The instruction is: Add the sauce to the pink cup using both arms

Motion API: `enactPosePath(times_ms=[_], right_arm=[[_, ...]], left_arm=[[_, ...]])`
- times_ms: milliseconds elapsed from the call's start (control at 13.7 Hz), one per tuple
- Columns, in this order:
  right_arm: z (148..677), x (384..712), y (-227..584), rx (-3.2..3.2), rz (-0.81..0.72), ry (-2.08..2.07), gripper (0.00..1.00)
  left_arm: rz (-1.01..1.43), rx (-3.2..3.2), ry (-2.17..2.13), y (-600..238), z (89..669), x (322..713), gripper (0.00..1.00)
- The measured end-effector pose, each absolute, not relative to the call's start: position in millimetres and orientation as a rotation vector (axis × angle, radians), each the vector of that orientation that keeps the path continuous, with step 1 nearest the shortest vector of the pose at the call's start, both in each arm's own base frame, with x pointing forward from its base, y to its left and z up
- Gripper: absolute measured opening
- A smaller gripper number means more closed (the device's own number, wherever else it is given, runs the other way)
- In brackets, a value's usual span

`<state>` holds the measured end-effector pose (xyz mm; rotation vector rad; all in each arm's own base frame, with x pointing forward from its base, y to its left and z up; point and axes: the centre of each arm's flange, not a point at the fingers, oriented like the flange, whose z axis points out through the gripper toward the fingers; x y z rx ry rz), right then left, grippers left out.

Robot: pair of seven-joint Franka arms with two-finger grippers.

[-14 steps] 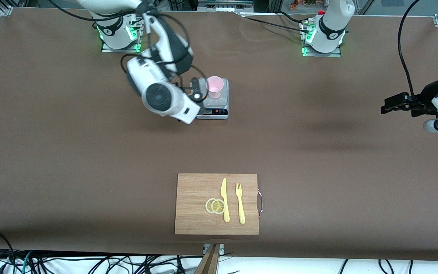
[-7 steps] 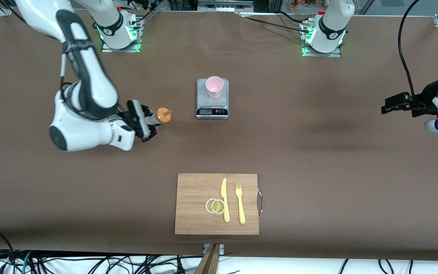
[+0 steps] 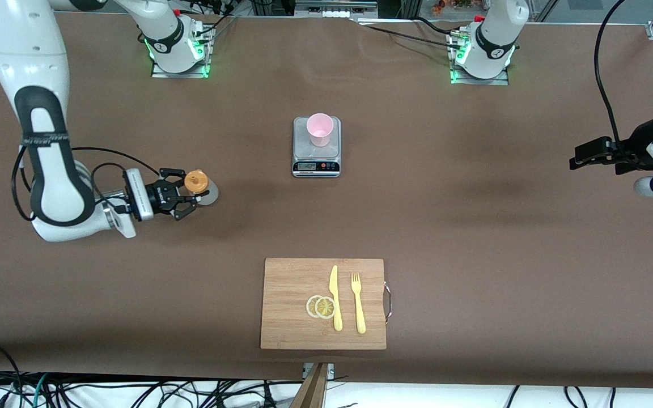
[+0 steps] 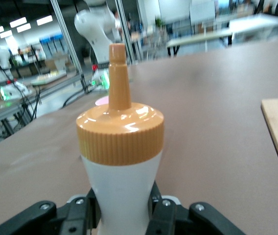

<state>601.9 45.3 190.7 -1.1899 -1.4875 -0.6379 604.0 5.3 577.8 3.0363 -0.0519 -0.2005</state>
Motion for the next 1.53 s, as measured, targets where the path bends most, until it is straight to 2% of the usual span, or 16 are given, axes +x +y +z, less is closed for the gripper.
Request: enactPosePath(times_ms=[365, 511, 949, 1022, 1095, 1241, 1533], right_arm=[[159, 593, 32, -1.117, -0.708, -1.488, 0.37], [149, 590, 30, -1.111, -0.711, -1.487, 0.34], [123, 582, 20, -1.123, -0.704, -1.465, 0.34], [124, 583, 20, -1.122, -0.703, -1.465, 0.38], [124, 583, 19, -1.127, -0.698, -1.465, 0.38], [129, 586, 12, -1.148, -0.653, -1.484, 0.52], [165, 602, -30, -1.24, -0.483, -1.605, 0.95]], left_arm=[[-0.2, 3.036, -0.053, 5, 578, 604, 1.0], [-0.2, 3.036, -0.053, 5, 578, 604, 1.0], [-0.2, 3.036, -0.053, 5, 578, 604, 1.0], [-0.2, 3.036, -0.053, 5, 578, 604, 1.0], [-0.2, 3.036, -0.053, 5, 578, 604, 1.0], [-0.2, 3.036, -0.053, 5, 578, 604, 1.0], [-0.2, 3.036, -0.054, 4, 578, 604, 1.0]])
